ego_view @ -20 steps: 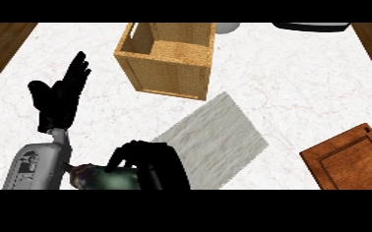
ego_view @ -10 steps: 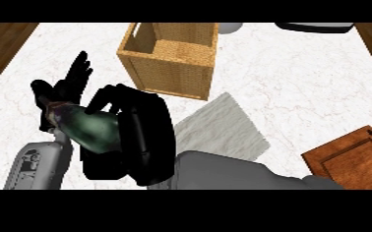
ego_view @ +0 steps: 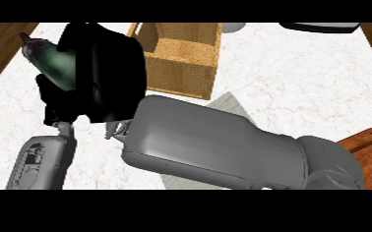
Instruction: Pick the eggplant from the placemat and place it in the basket
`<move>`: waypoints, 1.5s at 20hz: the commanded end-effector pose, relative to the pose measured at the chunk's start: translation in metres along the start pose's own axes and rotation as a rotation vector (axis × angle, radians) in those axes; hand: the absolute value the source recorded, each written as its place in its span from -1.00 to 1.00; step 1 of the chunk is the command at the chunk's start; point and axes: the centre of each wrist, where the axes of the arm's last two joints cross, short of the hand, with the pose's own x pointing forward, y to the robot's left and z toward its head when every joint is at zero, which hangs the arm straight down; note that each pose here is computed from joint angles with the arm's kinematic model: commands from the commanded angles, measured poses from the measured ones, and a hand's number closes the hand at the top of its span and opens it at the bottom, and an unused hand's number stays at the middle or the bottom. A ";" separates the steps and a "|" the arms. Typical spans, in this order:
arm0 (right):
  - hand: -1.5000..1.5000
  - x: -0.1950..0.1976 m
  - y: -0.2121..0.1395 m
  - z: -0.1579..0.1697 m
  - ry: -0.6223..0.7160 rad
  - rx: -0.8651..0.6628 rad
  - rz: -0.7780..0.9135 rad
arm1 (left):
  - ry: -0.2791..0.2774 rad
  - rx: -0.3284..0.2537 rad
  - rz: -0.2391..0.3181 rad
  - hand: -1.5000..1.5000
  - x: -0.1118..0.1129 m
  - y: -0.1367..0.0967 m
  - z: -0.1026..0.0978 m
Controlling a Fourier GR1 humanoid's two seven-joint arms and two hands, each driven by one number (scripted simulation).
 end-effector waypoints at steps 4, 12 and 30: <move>1.00 0.015 0.007 -0.031 0.148 -0.048 0.088 | -0.005 0.014 -0.006 0.00 -0.003 -0.002 -0.004; 1.00 -0.027 0.011 -0.058 0.257 -0.050 0.139 | -0.016 -0.002 0.008 0.00 0.010 0.000 -0.005; 1.00 -0.077 0.015 -0.081 -0.071 -0.010 0.683 | 0.001 0.027 0.001 0.00 -0.007 0.016 0.008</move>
